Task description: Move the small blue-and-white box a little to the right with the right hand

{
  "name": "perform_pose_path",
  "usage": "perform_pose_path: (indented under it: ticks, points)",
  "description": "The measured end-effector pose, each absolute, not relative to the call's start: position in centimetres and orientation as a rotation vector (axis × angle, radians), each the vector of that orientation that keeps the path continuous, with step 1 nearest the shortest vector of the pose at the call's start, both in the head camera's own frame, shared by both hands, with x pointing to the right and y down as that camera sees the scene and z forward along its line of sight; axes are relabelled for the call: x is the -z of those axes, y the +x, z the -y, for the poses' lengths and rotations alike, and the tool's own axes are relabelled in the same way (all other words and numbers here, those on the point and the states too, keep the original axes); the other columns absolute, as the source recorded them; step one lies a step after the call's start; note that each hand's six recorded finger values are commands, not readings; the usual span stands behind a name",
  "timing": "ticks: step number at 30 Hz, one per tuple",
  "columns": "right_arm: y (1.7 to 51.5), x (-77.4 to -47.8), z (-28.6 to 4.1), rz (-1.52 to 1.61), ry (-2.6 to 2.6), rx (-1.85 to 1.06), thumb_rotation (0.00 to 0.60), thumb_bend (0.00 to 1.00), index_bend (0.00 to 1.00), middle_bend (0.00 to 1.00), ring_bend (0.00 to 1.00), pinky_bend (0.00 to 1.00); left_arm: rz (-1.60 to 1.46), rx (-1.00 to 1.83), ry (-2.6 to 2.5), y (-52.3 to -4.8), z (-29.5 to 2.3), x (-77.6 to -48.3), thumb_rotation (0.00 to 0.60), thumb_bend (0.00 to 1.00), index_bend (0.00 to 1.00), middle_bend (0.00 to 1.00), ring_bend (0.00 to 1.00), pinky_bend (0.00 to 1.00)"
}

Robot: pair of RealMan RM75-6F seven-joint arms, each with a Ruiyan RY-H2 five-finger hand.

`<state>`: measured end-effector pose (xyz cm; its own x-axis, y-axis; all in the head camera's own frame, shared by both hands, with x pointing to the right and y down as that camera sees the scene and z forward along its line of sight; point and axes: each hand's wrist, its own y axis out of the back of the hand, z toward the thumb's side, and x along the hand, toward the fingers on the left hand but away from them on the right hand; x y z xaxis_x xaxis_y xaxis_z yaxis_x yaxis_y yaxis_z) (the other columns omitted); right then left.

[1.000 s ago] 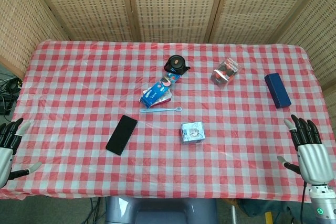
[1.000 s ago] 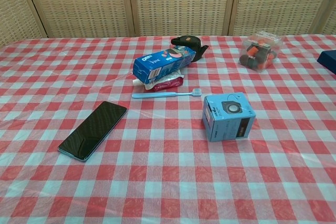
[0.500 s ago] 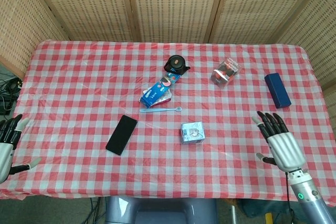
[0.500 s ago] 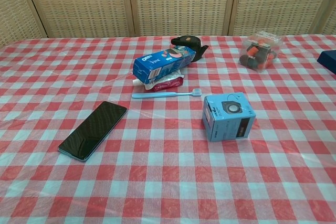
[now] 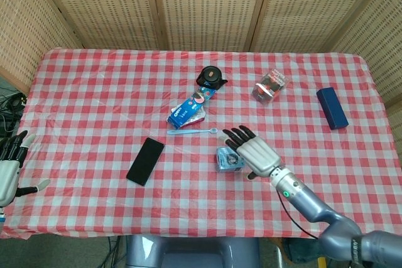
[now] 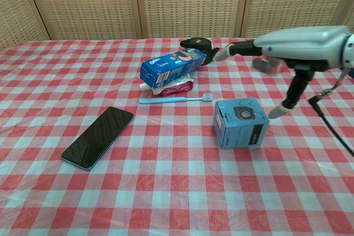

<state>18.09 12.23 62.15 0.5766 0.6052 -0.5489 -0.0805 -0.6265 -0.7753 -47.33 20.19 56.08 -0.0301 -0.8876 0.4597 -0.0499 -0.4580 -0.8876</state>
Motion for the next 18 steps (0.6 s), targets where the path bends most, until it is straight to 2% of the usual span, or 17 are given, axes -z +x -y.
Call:
perform_pose_path:
  ticks: [3, 8, 16, 18]
  points:
    - [16.6, -63.4, -11.8, 0.413, -2.01, -1.11, 0.6, 0.0, 0.14, 0.21, 0.15, 0.13, -1.013, 1.577, -1.564, -47.6, -19.9, -56.2, 0.6, 0.0, 0.0, 0.0, 0.0, 0.0]
    - [14.3, -65.6, -12.2, 0.362, -1.979, -1.146, 0.6, 0.0, 0.15, 0.24, 0.18, 0.16, -1.029, 1.589, -1.577, -47.9, -19.7, -56.3, 0.6, 0.0, 0.0, 0.0, 0.0, 0.0]
    - [12.4, -68.0, -13.1, 0.261, -1.85, -1.186, 0.6, 0.01, 0.21, 0.29, 0.23, 0.35, -1.019, 1.589, -1.591, -47.7, -19.7, -56.5, 0.6, 0.0, 0.0, 0.0, 0.0, 0.0]
    - [12.3, -68.2, -13.1, 0.25, -1.834, -1.193, 0.6, 0.03, 0.24, 0.32, 0.27, 0.41, -1.02, 1.588, -1.591, -47.7, -19.7, -56.4, 0.6, 0.0, 0.0, 0.0, 0.0, 0.0]
